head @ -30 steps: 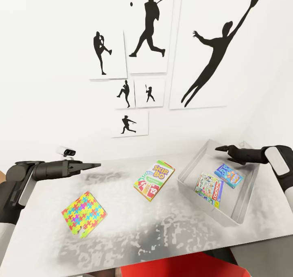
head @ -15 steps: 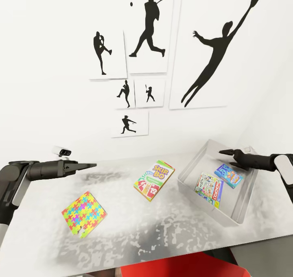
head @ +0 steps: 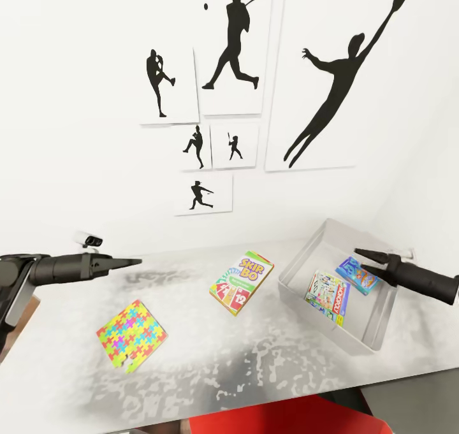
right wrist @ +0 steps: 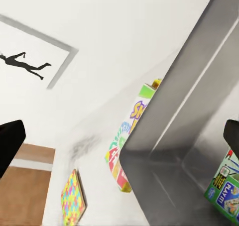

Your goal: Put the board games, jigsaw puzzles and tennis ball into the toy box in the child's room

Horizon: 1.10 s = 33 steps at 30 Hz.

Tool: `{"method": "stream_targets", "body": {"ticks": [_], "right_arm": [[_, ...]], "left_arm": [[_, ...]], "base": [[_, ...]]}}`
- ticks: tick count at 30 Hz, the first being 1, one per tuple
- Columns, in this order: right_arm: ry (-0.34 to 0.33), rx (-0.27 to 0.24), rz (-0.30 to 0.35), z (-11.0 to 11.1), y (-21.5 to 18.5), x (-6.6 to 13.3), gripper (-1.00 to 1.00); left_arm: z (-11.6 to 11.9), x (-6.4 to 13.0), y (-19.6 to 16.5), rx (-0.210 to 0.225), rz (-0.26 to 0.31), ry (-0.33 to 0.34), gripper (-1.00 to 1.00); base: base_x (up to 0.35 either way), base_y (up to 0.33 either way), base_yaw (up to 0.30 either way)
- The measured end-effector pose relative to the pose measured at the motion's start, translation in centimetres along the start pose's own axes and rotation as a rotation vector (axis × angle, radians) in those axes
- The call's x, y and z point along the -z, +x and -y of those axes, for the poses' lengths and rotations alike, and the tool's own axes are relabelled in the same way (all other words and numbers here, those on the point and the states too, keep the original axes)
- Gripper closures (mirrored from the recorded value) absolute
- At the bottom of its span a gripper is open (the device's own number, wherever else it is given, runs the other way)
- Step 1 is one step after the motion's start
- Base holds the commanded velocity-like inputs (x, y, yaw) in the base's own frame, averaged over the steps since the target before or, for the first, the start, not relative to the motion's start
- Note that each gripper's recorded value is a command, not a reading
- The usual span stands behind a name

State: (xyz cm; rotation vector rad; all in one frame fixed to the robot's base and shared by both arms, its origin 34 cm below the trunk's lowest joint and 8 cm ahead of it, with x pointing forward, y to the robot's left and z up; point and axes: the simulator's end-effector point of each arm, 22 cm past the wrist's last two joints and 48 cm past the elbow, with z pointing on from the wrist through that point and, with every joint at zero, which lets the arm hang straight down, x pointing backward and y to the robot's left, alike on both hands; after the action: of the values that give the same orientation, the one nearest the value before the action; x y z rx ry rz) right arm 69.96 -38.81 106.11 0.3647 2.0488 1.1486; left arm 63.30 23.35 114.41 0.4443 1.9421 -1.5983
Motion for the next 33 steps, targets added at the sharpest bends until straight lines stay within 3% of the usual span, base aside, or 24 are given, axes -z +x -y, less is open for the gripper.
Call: {"method": "stream_targets", "body": {"ticks": [4,7,12,21,27,33], "right_arm": [[-0.052,-0.015,0.01,-0.2,2.4,2.3,-1.0],[-0.09,-0.05,0.011,0.1,4.7,4.3,-1.0],[-0.153,-0.091,-0.001,-0.1,8.1,5.7,-1.0],[-0.223,-0.032,0.037,-0.5,12.7,7.8,-1.0],[-0.28,-0.015,0.054,-1.9,13.6,8.2,-1.0],[-0.312,0.011,0.06,-3.2,13.6,8.4,-1.0]], "left_arm": [[-0.7,0.3,0.6,0.03,0.002,-0.008,-1.0],[-1.7,0.6,1.9,0.076,0.003,-0.015,-1.0],[-2.6,0.9,4.1,0.131,0.0,-0.024,-1.0],[-3.2,3.0,6.6,0.194,0.053,-0.047,-1.0],[-3.3,4.9,7.0,0.21,0.112,-0.069,-1.0],[-3.0,5.7,7.0,0.205,0.134,-0.077,-1.0]], "base": [[0.0,0.0,0.0],[0.0,0.0,0.0],[0.0,0.0,0.0],[0.0,0.0,0.0],[0.0,0.0,0.0],[0.0,0.0,0.0]]}}
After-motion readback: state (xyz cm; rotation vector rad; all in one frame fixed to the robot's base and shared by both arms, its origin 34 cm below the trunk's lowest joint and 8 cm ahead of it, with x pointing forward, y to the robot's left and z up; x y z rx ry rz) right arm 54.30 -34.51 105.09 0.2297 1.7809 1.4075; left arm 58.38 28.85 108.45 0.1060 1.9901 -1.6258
